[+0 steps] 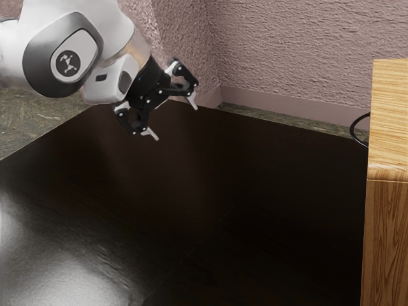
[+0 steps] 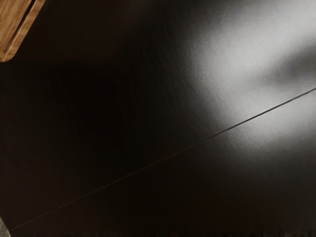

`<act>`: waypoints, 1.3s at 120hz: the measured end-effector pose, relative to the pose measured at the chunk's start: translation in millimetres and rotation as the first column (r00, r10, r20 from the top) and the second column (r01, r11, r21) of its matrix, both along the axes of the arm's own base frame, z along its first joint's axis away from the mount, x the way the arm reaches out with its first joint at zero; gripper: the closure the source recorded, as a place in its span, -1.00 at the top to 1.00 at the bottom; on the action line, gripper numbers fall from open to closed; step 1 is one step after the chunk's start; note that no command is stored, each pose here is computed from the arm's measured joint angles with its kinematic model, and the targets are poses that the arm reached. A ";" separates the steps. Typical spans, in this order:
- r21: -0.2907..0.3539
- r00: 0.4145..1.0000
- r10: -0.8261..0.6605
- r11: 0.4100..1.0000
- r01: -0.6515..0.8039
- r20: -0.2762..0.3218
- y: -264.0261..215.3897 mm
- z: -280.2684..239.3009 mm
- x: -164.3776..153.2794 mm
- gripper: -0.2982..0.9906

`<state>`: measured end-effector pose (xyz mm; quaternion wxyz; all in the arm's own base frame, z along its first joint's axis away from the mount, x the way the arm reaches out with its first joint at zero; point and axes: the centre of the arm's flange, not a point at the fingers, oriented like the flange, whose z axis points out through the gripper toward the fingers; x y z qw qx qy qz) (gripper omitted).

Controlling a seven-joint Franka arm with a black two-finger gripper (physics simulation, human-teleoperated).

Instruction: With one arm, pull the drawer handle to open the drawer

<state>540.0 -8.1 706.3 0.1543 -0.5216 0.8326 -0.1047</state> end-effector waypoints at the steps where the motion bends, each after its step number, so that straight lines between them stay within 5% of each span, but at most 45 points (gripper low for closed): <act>1: 0.003 1.000 -0.006 1.000 0.006 0.005 0.6 -1.5 0.2 0.54; 33: 0.039 0.937 -0.282 0.959 0.281 0.204 -28.0 -5.3 10.8 0.54; 61: 0.078 0.840 -0.451 0.890 0.450 0.302 -57.6 5.4 11.1 0.54; 107: 0.203 0.675 -0.653 0.753 0.626 0.343 -104.6 15.3 -4.5 0.54; 156: 0.285 0.570 -0.744 0.663 0.692 0.348 -131.3 14.2 -5.8 0.54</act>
